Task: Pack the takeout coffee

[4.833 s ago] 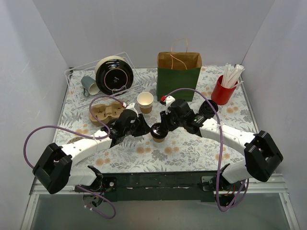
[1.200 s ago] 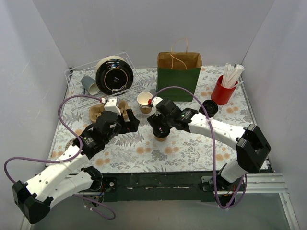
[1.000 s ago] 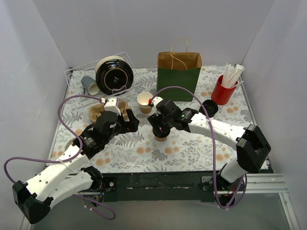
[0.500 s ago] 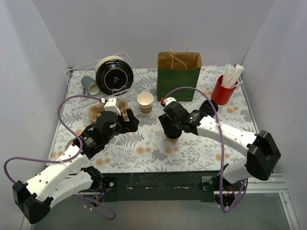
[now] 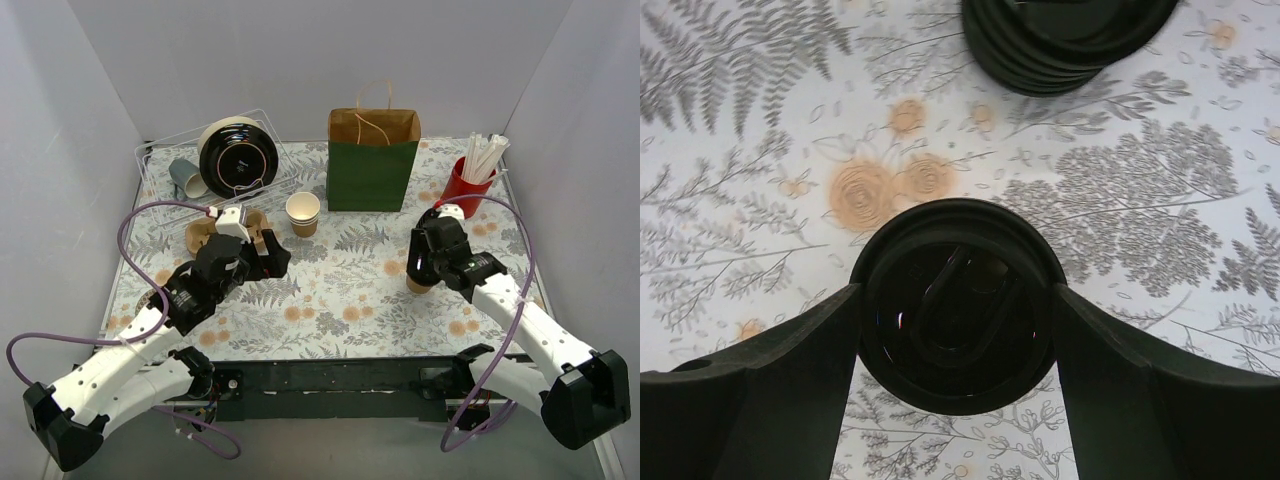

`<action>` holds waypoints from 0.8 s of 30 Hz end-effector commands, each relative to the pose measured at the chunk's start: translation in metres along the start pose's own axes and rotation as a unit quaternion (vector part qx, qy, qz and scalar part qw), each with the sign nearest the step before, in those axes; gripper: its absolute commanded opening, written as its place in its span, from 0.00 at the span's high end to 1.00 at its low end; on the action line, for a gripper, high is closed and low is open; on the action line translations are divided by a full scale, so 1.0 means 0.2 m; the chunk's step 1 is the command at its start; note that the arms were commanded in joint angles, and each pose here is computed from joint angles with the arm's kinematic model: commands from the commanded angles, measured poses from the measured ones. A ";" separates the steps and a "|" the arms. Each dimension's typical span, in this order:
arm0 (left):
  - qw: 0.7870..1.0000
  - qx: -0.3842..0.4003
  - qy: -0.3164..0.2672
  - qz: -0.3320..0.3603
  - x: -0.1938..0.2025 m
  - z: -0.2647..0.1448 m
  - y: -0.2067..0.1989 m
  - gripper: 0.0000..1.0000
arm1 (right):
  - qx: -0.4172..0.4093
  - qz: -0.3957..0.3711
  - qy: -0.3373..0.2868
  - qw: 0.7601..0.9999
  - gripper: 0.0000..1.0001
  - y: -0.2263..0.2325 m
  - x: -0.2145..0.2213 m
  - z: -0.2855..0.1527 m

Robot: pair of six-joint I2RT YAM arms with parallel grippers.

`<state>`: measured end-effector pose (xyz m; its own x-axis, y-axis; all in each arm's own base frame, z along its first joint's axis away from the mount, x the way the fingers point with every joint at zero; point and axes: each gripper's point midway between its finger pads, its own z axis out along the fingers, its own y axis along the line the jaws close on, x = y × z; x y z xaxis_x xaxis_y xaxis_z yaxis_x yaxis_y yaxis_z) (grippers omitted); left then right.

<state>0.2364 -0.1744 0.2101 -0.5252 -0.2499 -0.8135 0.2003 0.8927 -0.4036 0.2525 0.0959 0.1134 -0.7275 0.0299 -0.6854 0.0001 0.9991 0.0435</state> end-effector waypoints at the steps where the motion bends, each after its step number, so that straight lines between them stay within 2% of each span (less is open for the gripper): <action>1: 1.000 0.016 0.002 0.003 0.01 0.00 -0.02 0.02 | 0.076 0.028 0.032 0.996 0.21 -0.23 0.11 0.02; 4: 1.000 0.021 0.010 0.002 0.02 -0.01 -0.03 0.02 | 0.107 0.044 0.049 0.992 0.20 -0.32 0.15 0.04; 8: 0.999 0.037 0.008 0.001 0.02 -0.02 -0.05 0.02 | 0.123 0.074 0.035 0.989 0.18 -0.37 0.13 0.03; 13: 0.999 0.034 0.005 0.002 0.01 -0.02 -0.05 0.02 | 0.129 0.083 0.039 0.987 0.09 -0.39 0.12 0.02; 18: 0.999 0.034 0.001 0.000 0.00 -0.03 -0.05 0.02 | 0.119 0.087 0.012 0.989 0.01 -0.38 0.03 -0.04; 24: 0.999 0.032 -0.003 0.000 -0.01 -0.04 -0.04 0.02 | 0.130 0.083 -0.001 0.988 0.01 -0.40 -0.07 -0.10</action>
<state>0.2290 -0.1820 0.2157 -0.5357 -0.2505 -0.8064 0.2502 0.8650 -0.4349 0.2446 0.0233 0.1112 -0.7227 0.1991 -0.6619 0.2751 0.9613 -0.0113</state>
